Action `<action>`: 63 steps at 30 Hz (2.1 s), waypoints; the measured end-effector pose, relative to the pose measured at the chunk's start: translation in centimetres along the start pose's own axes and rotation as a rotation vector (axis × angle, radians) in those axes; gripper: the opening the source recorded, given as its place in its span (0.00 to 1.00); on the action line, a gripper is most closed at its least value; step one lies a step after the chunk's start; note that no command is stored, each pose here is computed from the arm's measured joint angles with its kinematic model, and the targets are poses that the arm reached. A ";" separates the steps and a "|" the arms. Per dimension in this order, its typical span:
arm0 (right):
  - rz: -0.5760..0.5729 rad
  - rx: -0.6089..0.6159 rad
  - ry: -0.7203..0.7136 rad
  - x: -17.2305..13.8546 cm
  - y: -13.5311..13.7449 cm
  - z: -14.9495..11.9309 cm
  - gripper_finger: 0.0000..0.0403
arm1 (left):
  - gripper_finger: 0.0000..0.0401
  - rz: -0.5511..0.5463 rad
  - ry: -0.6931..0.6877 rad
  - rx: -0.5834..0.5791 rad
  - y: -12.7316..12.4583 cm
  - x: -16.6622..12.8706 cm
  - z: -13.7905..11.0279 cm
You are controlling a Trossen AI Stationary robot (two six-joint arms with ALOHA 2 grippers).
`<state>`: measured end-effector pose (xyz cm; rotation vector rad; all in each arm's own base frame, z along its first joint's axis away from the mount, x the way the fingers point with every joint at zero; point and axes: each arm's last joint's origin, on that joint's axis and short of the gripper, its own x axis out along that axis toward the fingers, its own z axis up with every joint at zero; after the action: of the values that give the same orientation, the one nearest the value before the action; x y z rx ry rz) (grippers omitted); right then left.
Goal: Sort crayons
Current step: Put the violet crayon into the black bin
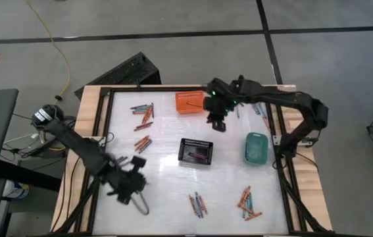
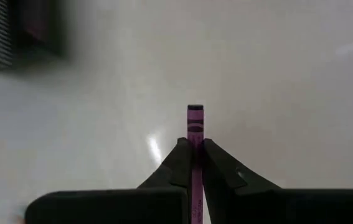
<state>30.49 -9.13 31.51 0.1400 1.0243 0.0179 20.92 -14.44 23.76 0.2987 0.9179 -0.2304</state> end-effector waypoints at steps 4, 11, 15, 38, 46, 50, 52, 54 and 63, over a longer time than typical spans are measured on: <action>0.013 -0.001 0.043 -1.4 4.9 -0.7 0.22 | 0.01 0.081 -0.097 0.061 4.4 -0.2 2.5; -0.020 0.006 0.065 -3.4 13.4 -2.8 0.22 | 0.01 0.119 -0.222 0.074 12.1 0.2 4.5; -0.051 0.013 0.046 -3.8 17.7 -4.4 0.22 | 0.01 0.076 -0.272 0.066 15.4 1.4 5.0; -0.148 0.110 0.172 0.9 31.4 -15.1 0.22 | 0.01 -0.024 -0.129 0.114 20.7 11.5 7.1; -0.318 0.521 0.210 2.9 32.1 -18.0 0.22 | 0.02 -0.017 -0.148 0.119 20.8 11.5 7.3; -0.344 0.681 0.203 3.0 33.0 -19.3 0.22 | 0.02 -0.020 -0.142 0.113 20.8 11.5 7.2; -0.359 0.739 0.199 3.2 33.4 -19.9 0.22 | 0.02 -0.022 -0.141 0.109 20.8 11.5 7.2; -0.367 0.774 0.221 3.6 33.8 -20.5 0.22 | 0.02 -0.036 -0.141 0.111 20.8 11.5 7.1; -0.412 0.791 0.240 6.6 34.6 -21.1 0.22 | 0.05 -0.079 -0.110 0.091 21.1 13.3 6.3</action>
<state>17.72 27.94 19.39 0.6539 1.2386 -0.7675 40.13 2.20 19.90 0.3312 0.8125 -0.3592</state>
